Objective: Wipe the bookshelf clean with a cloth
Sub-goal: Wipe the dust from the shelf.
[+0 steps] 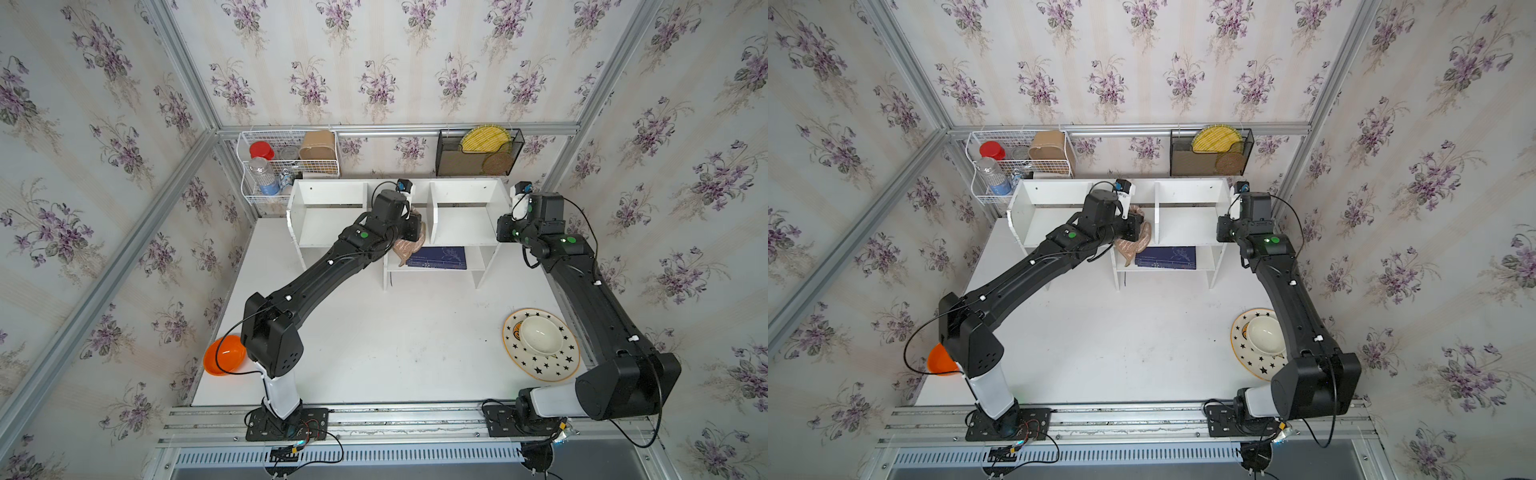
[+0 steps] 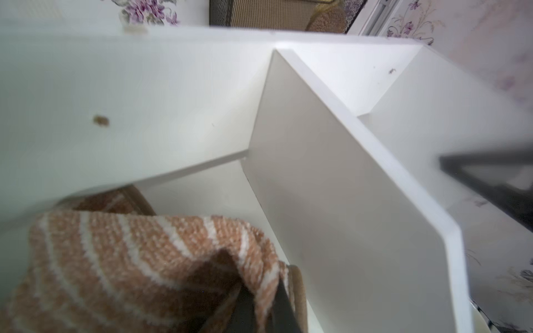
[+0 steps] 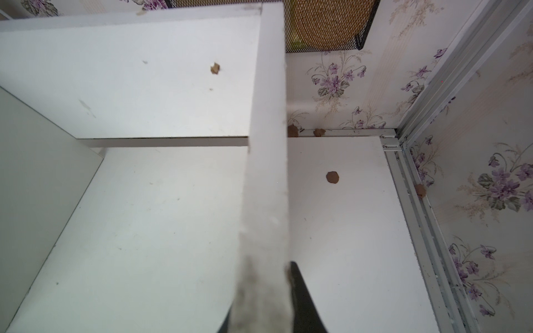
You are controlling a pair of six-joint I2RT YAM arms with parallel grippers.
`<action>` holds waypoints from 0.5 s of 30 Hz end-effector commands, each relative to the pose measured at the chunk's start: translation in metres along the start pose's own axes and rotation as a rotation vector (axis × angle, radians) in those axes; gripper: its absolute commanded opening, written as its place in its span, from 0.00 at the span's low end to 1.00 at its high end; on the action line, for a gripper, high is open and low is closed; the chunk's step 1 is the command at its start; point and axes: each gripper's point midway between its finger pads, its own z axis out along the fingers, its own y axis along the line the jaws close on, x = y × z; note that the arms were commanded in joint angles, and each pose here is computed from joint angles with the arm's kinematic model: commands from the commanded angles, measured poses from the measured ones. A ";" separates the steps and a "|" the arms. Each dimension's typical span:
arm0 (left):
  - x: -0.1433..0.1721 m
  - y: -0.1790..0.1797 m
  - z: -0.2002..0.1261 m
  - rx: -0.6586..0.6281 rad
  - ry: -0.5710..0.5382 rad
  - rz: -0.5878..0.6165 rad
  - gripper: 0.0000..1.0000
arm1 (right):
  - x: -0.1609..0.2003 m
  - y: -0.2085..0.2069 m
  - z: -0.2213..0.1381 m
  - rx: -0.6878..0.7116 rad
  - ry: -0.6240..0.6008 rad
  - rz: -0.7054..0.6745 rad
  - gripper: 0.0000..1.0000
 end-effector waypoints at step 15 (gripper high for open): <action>-0.060 0.082 -0.214 -0.379 -0.331 0.004 0.00 | 0.005 0.024 0.011 -0.142 0.004 0.187 0.00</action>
